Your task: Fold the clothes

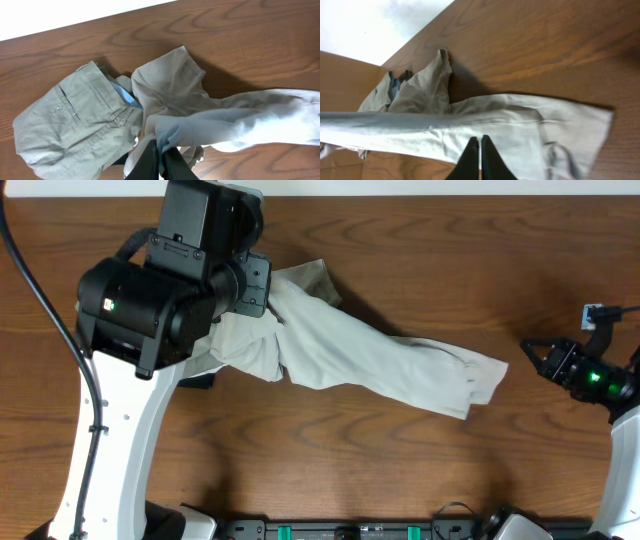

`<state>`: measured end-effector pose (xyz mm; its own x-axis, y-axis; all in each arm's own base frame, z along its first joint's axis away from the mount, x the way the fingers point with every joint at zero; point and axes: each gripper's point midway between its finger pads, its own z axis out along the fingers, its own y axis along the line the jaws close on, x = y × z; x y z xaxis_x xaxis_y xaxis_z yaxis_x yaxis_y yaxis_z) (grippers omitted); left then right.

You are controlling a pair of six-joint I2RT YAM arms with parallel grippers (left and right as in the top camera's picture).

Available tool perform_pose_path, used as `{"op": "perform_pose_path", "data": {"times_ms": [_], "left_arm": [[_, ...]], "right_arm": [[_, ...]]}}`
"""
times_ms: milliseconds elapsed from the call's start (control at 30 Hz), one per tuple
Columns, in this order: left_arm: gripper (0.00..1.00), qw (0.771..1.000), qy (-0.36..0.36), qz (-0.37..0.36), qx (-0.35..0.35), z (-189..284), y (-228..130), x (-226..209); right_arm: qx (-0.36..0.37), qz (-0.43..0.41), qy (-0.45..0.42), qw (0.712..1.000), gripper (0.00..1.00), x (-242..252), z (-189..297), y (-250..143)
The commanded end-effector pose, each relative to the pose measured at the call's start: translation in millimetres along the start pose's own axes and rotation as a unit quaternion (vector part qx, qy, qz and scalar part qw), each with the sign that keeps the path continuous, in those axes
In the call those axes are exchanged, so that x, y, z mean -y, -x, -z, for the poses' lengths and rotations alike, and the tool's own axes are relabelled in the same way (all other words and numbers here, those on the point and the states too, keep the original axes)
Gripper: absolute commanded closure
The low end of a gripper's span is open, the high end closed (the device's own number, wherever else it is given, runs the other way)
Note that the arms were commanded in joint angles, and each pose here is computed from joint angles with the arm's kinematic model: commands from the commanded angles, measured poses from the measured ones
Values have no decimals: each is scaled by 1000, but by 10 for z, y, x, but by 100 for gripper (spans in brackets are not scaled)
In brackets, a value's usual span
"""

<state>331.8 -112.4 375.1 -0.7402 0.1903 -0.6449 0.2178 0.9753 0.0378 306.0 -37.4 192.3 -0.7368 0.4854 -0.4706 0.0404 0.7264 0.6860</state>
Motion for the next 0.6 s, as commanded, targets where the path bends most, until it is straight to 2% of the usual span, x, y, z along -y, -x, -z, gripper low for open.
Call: {"op": "perform_pose_path", "data": {"times_ms": [0, 167, 267, 333, 433, 567], "left_arm": [[94, 1000, 0, -5, 7, 51, 13, -7], [94, 1000, 0, -6, 7, 51, 14, -7], [94, 1000, 0, -6, 7, 51, 14, -7], [94, 1000, 0, -6, 8, 51, 16, -7], [94, 1000, 0, -6, 8, 51, 16, -7], [94, 1000, -1, -6, 13, 51, 43, -4]], "right_arm": [[-1, -19, -38, 999, 99, 136, -25, 13], [-10, -48, -138, 989, 98, 485, 1, -55], [-49, -62, -105, 991, 96, 419, -169, -200], [-85, -70, -94, 989, 84, 396, -306, -348], [-151, -82, -90, 981, 75, 352, -496, -624], [-204, -21, -102, 973, 74, 335, -750, -823]]}}
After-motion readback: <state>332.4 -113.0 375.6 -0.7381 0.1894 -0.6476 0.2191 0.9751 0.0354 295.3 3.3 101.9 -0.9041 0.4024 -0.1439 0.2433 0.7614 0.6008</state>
